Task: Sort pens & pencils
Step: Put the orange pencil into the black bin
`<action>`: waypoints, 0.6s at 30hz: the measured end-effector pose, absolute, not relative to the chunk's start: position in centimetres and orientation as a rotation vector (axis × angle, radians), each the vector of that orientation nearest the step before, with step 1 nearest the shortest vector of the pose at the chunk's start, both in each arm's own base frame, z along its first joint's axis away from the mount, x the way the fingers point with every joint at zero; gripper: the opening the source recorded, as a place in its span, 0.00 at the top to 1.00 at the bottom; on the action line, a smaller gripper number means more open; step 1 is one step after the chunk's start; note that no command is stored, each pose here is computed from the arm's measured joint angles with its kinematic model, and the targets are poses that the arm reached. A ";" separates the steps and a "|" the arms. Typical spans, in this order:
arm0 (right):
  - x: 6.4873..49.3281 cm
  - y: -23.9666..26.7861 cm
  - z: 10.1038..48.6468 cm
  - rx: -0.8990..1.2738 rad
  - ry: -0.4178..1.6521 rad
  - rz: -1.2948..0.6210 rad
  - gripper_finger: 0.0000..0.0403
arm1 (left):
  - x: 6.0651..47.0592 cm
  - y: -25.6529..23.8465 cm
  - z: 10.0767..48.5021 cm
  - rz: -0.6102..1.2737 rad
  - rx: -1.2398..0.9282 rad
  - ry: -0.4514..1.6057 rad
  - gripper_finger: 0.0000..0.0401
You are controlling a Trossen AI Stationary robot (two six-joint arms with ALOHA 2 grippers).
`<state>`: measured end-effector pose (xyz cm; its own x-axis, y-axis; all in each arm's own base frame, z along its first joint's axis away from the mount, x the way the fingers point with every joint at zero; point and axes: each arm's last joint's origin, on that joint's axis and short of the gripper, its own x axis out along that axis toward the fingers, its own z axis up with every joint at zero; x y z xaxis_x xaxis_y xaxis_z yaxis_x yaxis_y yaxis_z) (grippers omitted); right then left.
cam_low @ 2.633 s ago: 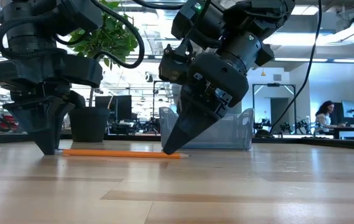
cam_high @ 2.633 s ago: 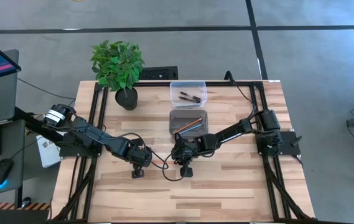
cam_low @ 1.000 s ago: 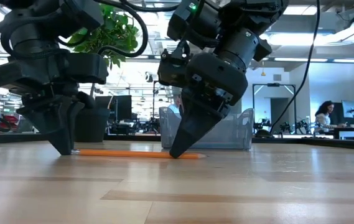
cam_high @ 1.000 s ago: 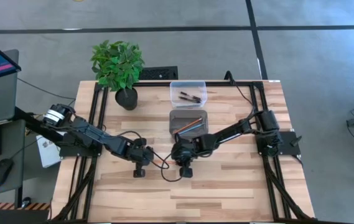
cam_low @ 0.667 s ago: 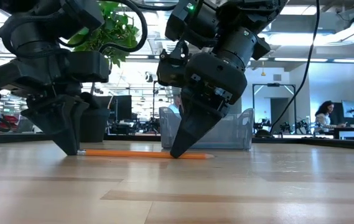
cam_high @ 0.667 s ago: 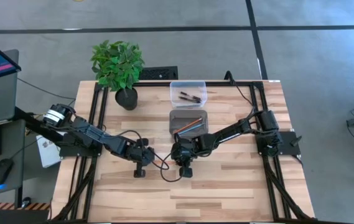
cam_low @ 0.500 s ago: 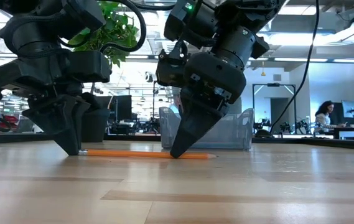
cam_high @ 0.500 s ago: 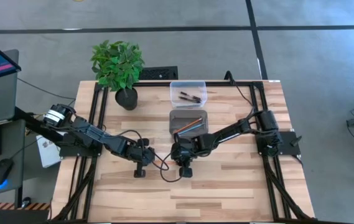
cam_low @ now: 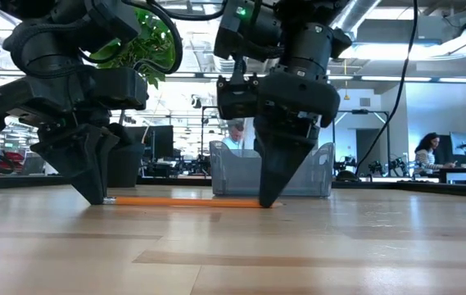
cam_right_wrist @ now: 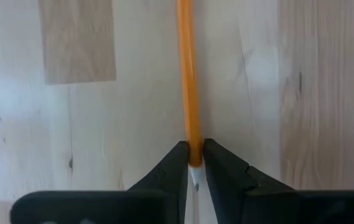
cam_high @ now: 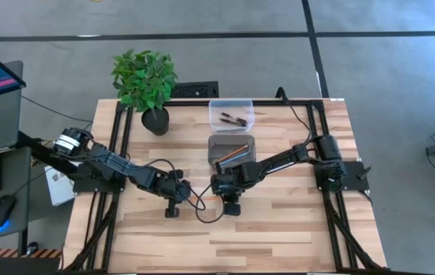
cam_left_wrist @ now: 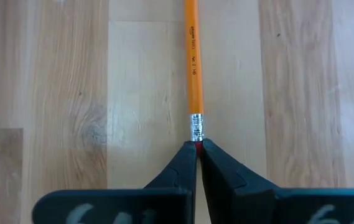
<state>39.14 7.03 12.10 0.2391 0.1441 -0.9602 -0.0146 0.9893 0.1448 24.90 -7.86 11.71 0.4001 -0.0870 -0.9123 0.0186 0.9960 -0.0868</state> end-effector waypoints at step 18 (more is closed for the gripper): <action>38.9 7.3 12.9 0.123 1.404 0.088 0.80 | 25.5 -8.2 10.9 -0.116 -0.066 1.148 1.00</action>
